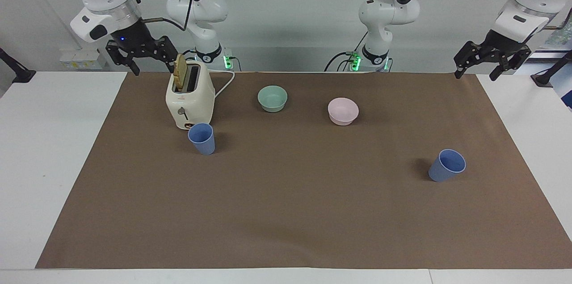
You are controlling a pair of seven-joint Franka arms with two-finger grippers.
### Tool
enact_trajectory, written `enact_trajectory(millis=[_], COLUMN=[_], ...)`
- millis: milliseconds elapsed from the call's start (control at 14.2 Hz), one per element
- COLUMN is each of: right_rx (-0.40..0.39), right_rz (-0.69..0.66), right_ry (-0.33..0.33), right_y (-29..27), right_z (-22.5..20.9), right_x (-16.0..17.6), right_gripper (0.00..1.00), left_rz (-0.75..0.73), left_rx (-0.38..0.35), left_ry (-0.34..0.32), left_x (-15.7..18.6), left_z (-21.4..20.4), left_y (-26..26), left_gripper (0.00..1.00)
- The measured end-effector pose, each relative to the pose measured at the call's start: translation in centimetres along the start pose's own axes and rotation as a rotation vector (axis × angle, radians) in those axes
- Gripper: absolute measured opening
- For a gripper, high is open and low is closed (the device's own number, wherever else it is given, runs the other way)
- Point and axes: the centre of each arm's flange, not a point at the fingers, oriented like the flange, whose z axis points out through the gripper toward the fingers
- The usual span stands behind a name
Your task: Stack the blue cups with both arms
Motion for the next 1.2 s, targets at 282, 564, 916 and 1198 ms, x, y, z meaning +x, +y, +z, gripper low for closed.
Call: enact_trajectory(millis=[282,564,916,1198], right_rx=[0.000,0.000,0.000,0.000], right_rz=[-0.002,-0.002,-0.002,-0.002], right_ry=[0.001,0.001,0.001,0.000], right_y=[-0.05,-0.05,-0.05,-0.05], right_z=[-0.04,-0.08,-0.07,-0.05], right_x=[0.00,-0.03,-0.03,-0.05], right_gripper=[1.00,1.00,1.00,1.00], left_rz=[0.005,0.006,0.005,0.004], left_rx=[0.000,0.000,0.000,0.000], left_ry=[-0.001,-0.001,0.000,0.001], left_x=[0.04,0.03,0.04,0.04], left_z=[0.01,0.01,0.00,-0.01], left_y=[0.28,0.30,0.26,0.21], left_gripper=[1.00,1.00,1.00,1.00])
